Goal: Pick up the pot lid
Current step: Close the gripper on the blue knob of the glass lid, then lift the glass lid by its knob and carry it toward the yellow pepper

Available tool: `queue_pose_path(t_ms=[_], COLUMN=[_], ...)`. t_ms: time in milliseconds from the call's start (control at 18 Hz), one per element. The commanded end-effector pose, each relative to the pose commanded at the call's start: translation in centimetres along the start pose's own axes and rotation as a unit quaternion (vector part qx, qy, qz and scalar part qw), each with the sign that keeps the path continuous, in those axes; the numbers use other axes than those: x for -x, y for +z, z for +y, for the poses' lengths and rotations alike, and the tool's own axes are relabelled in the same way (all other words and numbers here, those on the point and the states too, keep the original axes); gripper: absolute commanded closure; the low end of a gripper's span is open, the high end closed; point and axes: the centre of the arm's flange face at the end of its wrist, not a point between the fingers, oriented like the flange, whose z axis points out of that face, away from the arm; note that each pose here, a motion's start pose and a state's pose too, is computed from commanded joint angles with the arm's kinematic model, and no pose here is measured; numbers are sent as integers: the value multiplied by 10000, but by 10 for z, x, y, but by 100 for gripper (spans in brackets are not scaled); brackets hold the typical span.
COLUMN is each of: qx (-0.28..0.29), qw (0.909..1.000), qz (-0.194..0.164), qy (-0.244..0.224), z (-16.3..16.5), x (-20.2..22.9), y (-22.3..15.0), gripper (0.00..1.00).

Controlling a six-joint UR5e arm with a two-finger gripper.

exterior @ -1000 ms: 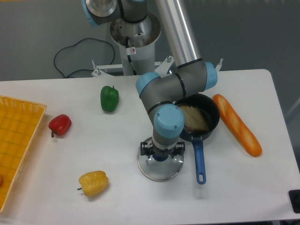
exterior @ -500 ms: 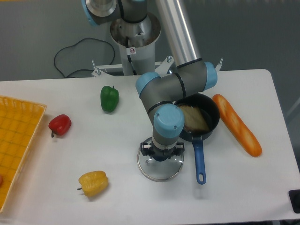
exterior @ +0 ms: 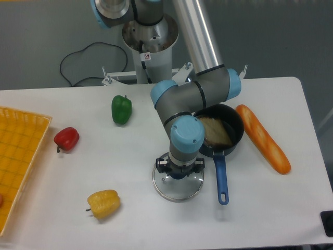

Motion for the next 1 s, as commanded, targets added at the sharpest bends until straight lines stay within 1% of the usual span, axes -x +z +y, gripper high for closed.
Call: queue_pose_path(t_ms=[222,389,667,1000], qx=[-63,-67,-192,-343], qw=[9998,9990,9973,9914], qz=[-26,-25,-57,-177], qy=[171,439,706,1248], z=[-1,-1,0,-1], x=[-3,-15,-26,-61], y=[-9,-11,-30,-53], gripper=[59,59,59,59])
